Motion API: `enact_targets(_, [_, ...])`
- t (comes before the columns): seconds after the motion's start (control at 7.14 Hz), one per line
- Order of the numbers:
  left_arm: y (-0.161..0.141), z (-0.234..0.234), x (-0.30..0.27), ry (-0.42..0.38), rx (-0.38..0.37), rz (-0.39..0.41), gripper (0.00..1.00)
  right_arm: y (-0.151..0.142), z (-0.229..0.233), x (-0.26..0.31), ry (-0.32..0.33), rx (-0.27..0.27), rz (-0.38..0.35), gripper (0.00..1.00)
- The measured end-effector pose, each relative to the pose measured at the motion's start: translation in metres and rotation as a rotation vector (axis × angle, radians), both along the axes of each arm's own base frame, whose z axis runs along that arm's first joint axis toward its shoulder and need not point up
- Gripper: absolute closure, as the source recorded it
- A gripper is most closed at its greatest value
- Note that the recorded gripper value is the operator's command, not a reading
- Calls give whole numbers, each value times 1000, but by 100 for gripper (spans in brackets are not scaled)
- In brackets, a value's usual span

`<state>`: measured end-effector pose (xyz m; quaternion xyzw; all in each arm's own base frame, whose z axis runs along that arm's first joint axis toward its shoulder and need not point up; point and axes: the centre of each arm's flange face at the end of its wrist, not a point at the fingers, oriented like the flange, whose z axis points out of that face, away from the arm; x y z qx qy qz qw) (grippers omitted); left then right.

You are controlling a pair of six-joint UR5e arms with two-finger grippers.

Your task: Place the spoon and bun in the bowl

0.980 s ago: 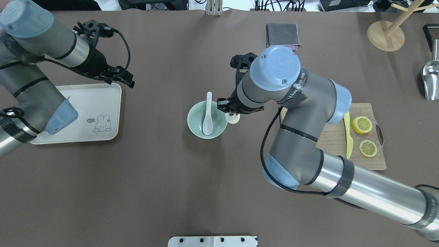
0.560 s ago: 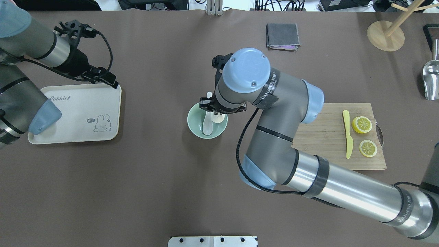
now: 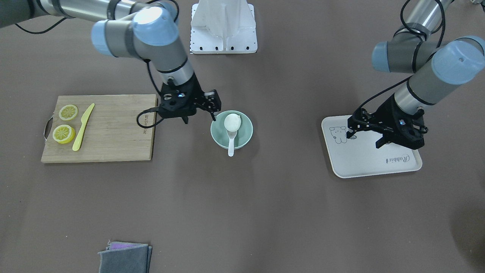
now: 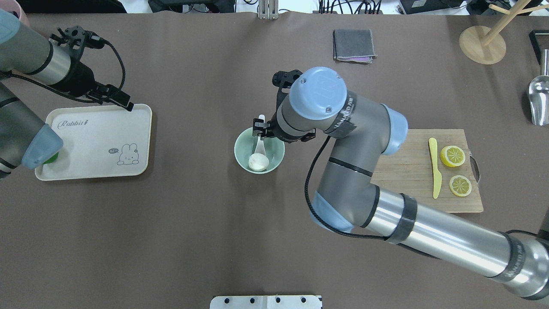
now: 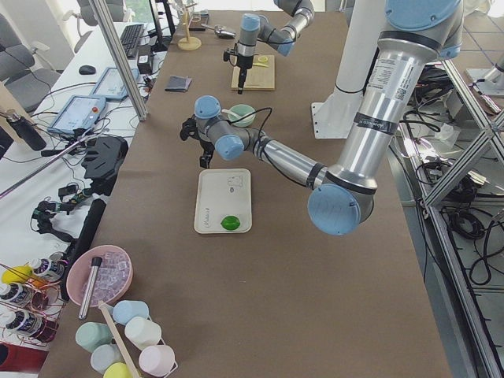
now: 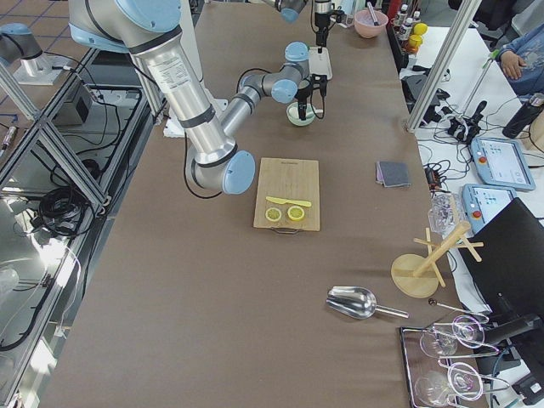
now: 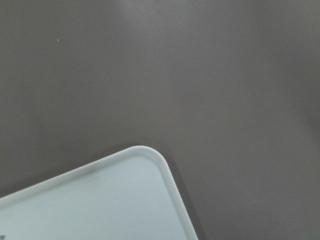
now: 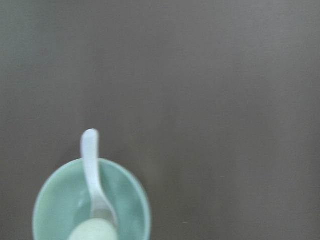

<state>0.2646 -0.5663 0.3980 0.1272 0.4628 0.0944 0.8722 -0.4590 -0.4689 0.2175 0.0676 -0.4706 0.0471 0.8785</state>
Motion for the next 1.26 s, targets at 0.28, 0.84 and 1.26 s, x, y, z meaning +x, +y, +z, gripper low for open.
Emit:
enact_targets(0.28, [-6, 27, -68, -81, 19, -12, 3, -20, 65, 109, 88, 51, -76, 0])
enact_targets(0.84, [-5, 75, -231, -186, -39, 45, 3, -64, 222, 323, 208, 150, -215, 0])
enact_targets(1.26, [36, 134, -291, -197, 0, 109, 2, -75, 344, 447, 215, 162, -274, 0])
